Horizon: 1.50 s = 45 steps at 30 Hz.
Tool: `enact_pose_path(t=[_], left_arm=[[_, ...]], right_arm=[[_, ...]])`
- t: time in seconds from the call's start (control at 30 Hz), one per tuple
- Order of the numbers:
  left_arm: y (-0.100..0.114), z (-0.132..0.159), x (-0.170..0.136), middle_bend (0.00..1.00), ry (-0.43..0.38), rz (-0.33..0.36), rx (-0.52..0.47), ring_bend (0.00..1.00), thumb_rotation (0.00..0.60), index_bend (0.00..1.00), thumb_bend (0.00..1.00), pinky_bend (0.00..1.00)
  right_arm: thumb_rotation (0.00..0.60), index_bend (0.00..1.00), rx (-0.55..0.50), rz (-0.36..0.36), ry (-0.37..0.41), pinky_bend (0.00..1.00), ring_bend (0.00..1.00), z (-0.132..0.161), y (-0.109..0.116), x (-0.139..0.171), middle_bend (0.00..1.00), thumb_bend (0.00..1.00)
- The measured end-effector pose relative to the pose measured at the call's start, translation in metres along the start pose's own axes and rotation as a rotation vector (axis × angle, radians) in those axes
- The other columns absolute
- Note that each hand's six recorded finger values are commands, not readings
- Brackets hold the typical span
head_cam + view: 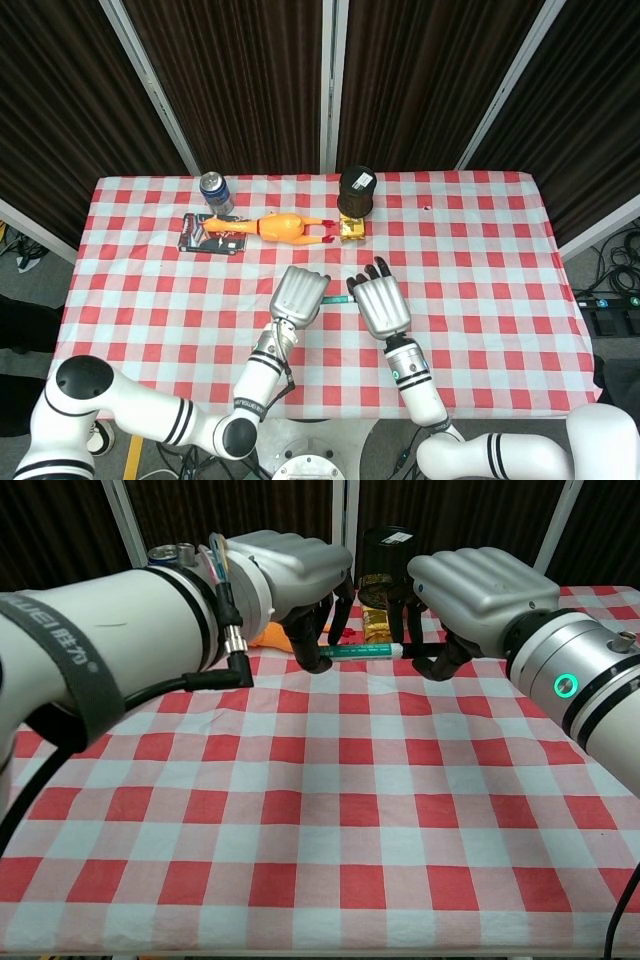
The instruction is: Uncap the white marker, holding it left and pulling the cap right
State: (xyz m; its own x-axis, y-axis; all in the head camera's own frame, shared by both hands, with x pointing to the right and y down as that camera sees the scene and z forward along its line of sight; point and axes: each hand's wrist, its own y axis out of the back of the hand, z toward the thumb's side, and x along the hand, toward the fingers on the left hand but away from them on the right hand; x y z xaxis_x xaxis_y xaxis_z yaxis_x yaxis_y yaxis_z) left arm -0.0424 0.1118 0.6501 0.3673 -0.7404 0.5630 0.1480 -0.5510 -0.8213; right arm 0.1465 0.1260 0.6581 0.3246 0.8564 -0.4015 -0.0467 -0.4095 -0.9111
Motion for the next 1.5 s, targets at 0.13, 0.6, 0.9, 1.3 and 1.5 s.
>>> enact_pose_path(t=[0.13,0.6,0.9,1.3,1.5], left_arm=[[0.0,-0.001,0.0,0.57,0.002,-0.001,-0.001,0.89,0.6,0.56,0.37,0.83],[-0.003,-0.012,-0.001,0.57,0.017,-0.002,-0.003,0.89,0.6,0.56,0.37,0.83],[-0.005,-0.021,-0.004,0.57,0.027,0.0,0.004,0.89,0.6,0.56,0.37,0.83],[-0.022,-0.042,-0.005,0.57,0.049,-0.017,-0.007,0.89,0.6,0.56,0.37,0.83],[-0.026,-0.046,-0.008,0.57,0.048,-0.016,-0.008,0.89,0.6,0.56,0.37,0.83]], right_arm=[[0.6,0.75,-0.003,-0.007,-0.003,0.2,0.31,-0.001,0.0,0.0,0.63,0.29],[0.6,0.81,-0.014,-0.023,-0.025,0.23,0.35,-0.01,0.001,0.001,0.67,0.32],[0.6,0.81,-0.006,-0.014,-0.037,0.23,0.34,-0.018,-0.002,0.001,0.67,0.31],[0.6,0.81,0.03,0.092,-0.059,0.23,0.34,-0.044,-0.037,0.004,0.66,0.31],[0.6,0.8,0.042,0.151,-0.084,0.23,0.34,-0.056,-0.055,0.002,0.66,0.31]])
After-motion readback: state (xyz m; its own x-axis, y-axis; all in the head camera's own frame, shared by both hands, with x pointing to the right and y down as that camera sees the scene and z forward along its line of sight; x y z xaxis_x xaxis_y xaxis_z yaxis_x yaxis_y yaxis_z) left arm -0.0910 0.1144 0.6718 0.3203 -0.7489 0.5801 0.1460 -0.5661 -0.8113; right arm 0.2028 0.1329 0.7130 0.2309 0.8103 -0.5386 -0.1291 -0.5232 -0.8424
